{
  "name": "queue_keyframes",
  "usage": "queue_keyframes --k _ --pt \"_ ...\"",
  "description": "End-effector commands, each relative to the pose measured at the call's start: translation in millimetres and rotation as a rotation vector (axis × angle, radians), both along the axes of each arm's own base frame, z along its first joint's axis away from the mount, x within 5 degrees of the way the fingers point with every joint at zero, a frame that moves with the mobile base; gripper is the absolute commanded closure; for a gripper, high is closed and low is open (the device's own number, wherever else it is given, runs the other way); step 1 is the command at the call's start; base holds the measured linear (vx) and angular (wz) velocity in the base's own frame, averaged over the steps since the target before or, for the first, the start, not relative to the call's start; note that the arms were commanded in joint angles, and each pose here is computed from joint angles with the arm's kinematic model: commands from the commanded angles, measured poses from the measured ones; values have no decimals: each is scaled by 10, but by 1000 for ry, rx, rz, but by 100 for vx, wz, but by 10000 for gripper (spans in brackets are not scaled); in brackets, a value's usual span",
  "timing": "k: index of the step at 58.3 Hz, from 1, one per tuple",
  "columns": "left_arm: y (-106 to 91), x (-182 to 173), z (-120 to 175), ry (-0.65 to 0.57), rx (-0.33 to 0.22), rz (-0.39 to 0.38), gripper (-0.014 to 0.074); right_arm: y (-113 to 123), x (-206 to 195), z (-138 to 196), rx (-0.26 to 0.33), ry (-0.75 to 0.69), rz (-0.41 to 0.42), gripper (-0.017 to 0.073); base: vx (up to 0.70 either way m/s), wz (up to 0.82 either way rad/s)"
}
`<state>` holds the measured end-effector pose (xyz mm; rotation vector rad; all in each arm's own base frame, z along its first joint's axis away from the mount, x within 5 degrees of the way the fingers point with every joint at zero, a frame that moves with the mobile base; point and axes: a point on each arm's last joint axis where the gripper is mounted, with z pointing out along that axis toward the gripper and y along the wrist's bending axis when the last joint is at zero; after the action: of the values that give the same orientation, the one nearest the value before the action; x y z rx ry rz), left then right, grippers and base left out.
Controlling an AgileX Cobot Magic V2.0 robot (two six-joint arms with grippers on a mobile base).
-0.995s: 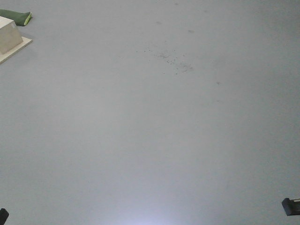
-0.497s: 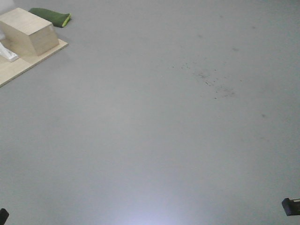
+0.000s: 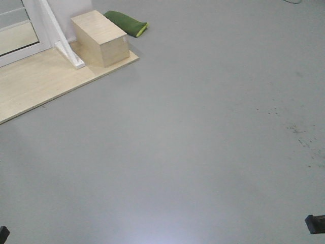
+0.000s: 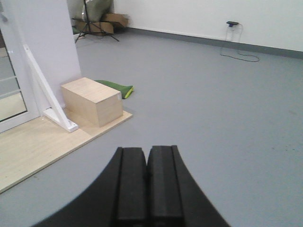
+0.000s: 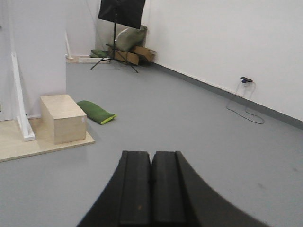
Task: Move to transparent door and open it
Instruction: 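Drive the base forward up to the white-framed glass door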
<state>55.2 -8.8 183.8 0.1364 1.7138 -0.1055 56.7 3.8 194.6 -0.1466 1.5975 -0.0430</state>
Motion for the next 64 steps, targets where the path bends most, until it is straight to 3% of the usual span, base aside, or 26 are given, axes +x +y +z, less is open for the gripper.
queue_keyframes --k 1,64 --pt "3 2 55 -85 -24 4 591 -5 -12 68 -4 -93 -5 561 56 48" --pt "3 2 55 -85 -24 4 591 -5 -12 68 -4 -93 -5 561 57 47"
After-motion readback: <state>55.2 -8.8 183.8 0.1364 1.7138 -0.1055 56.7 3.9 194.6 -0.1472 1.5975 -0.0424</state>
